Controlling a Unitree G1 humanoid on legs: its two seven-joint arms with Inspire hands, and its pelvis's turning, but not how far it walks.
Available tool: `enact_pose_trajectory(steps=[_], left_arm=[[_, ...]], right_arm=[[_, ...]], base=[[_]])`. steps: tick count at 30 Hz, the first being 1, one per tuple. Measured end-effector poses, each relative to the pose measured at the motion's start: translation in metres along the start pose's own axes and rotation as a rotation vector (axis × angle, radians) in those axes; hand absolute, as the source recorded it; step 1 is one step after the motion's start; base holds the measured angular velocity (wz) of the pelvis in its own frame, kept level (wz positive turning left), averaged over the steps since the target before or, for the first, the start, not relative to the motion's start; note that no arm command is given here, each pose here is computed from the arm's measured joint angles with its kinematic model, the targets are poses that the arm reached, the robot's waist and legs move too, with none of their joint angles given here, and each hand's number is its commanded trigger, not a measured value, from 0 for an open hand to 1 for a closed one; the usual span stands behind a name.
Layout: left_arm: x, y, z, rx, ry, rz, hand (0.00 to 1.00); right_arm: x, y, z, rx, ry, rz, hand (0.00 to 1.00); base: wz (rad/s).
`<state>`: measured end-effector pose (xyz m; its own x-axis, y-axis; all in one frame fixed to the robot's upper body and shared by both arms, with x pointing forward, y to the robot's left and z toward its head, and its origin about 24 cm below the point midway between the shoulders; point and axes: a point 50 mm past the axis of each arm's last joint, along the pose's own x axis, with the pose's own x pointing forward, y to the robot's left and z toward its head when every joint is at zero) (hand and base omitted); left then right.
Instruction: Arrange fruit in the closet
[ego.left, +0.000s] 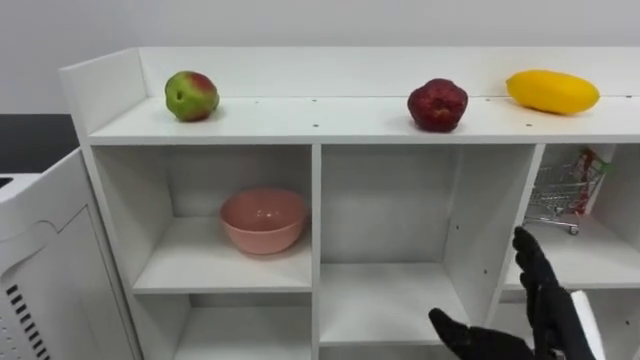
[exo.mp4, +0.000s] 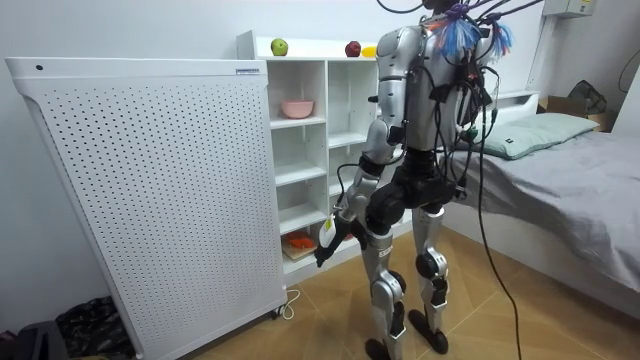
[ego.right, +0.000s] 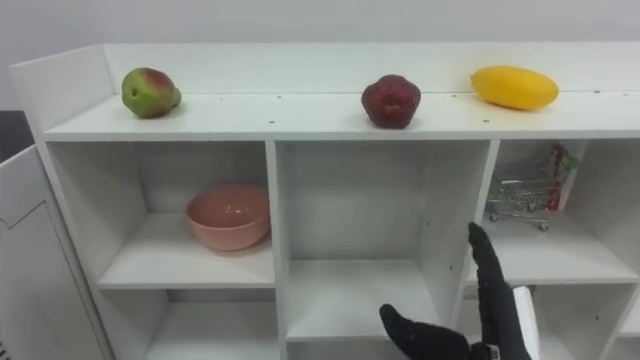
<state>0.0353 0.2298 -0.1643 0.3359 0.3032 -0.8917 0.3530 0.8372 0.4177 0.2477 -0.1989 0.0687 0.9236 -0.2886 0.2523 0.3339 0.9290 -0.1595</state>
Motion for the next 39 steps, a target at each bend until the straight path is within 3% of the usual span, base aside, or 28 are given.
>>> enact_pose_trajectory(steps=[20, 27, 39], left_arm=[[0.001, 0.003, 0.002, 0.01, -0.01, -0.001, 0.0], [0.002, 0.006, 0.002, 0.02, 0.012, -0.016, 0.0], [0.003, 0.009, 0.006, 0.029, 0.017, -0.013, 0.0]], right_arm=[[0.052, -0.004, 0.065, 0.109, -0.287, -0.168, 0.0], [0.056, -0.007, 0.068, 0.103, -0.297, -0.185, 0.0], [0.082, -0.006, 0.073, 0.164, -0.264, -0.177, 0.0]], base=[[0.01], [0.06], [0.05]])
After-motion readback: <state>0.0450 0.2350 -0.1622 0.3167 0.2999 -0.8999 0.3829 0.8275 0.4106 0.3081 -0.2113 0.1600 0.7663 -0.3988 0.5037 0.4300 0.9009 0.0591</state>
